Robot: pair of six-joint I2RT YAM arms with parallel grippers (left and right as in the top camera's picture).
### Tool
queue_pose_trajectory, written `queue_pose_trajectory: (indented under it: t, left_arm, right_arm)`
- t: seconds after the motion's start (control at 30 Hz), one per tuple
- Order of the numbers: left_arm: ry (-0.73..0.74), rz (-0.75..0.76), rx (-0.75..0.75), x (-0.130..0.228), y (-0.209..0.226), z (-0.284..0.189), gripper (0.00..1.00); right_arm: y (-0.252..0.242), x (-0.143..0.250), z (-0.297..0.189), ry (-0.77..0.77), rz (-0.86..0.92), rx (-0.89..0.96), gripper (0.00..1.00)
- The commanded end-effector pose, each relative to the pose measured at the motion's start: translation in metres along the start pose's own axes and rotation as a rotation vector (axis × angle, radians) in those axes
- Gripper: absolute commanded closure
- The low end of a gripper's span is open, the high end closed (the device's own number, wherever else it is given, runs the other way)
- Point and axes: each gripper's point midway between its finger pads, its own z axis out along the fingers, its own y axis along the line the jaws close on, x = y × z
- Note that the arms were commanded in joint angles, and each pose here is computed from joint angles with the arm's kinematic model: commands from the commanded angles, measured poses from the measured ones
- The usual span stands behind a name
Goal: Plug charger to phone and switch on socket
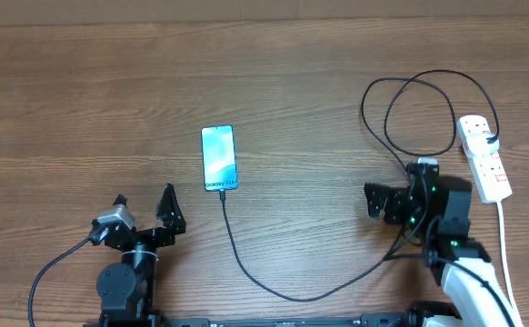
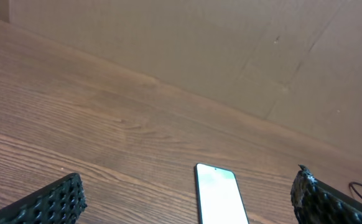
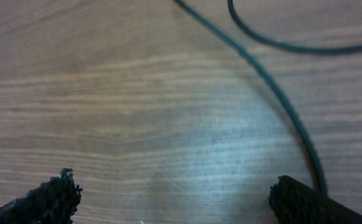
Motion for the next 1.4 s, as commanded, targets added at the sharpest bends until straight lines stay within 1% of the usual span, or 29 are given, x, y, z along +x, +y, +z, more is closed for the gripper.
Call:
queue_pose_trajectory:
  t: [0.0, 0.23, 0.33, 0.5, 0.77, 1.13, 1.37]
  left_arm:
    - [-0.007, 0.022, 0.007, -0.001, -0.001, 0.0, 0.01]
    - [-0.007, 0.022, 0.007, -0.001, -0.001, 0.0, 0.01]
    - [-0.007, 0.022, 0.007, -0.001, -0.001, 0.0, 0.0]
    - [-0.007, 0.022, 0.007, -0.001, -0.001, 0.0, 0.0]
    - [-0.007, 0.022, 0.007, -0.001, -0.001, 0.0, 0.0]
    - [-0.007, 0.022, 0.007, -0.001, -0.001, 0.0, 0.0]
    - [-0.005, 0.022, 0.006, 0.0, -0.001, 0.0, 0.0]
  right_arm:
    - [0.0, 0.017, 0.002, -0.014, -0.007, -0.008, 0.0]
    - [0.001, 0.013, 0.0, -0.174, 0.044, -0.033, 0.0]
    - [0.002, 0.012, -0.004, -0.218, 0.034, -0.04, 0.0]
    - [0.002, 0.02, -0.007, -0.234, 0.028, -0.042, 0.0]
    - [0.003, 0.016, -0.018, -0.262, 0.023, -0.03, 0.0]
    - [0.008, 0.008, -0.038, -0.34, 0.003, -0.033, 0.0]
    - [0.028, -0.024, -0.067, -0.519, -0.064, -0.102, 0.0]
